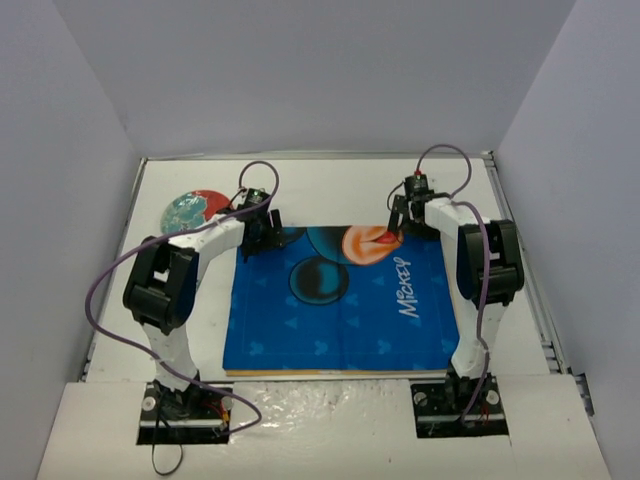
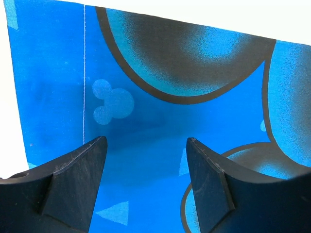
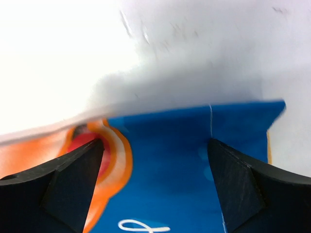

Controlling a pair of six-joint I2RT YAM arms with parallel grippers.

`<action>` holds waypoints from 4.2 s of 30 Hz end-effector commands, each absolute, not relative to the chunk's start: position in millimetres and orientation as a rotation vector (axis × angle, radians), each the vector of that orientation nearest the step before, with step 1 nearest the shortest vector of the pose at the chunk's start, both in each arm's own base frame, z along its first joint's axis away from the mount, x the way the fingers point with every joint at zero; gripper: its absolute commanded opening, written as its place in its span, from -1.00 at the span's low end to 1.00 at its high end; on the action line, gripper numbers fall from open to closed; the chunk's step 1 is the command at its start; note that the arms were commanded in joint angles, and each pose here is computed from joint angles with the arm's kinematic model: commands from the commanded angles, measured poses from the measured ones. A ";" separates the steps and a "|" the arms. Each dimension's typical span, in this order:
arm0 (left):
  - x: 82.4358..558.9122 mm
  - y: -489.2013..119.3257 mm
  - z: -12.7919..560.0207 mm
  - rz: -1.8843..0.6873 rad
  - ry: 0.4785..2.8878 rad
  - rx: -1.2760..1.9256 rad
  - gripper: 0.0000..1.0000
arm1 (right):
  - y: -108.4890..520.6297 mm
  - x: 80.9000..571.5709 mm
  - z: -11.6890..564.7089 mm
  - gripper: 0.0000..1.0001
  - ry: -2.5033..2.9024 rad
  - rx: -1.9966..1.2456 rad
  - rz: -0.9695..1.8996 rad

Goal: Set the dinner table for one person

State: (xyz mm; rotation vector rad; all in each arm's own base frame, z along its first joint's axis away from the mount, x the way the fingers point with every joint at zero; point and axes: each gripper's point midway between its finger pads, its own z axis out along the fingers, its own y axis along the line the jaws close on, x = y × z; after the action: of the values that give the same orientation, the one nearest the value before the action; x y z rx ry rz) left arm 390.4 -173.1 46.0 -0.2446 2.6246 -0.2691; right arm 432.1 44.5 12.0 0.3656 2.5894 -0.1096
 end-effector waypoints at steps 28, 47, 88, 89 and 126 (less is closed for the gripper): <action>399.8 -168.8 92.7 -0.280 2.500 -0.187 0.25 | 30.0 462.9 132.6 0.70 2.343 0.230 0.039; 408.7 -151.0 31.2 -0.134 2.685 -0.288 0.25 | 34.1 417.3 12.6 0.73 2.605 0.347 0.031; 494.5 -155.7 11.9 -0.239 2.624 -0.466 0.23 | 30.9 577.4 -12.5 0.74 2.474 0.182 0.018; 493.6 -155.5 11.0 -0.239 2.625 -0.469 0.23 | 31.0 578.7 -11.5 0.74 2.471 0.180 0.019; 425.4 -151.2 128.0 -0.319 2.493 -0.273 0.31 | 31.2 455.3 110.8 0.77 2.354 0.379 0.103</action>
State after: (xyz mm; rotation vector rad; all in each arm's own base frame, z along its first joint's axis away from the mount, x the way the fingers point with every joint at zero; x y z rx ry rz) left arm 446.5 -145.1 129.7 -0.3368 2.4700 -0.3119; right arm 489.6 31.5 128.7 0.2870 2.3044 0.1098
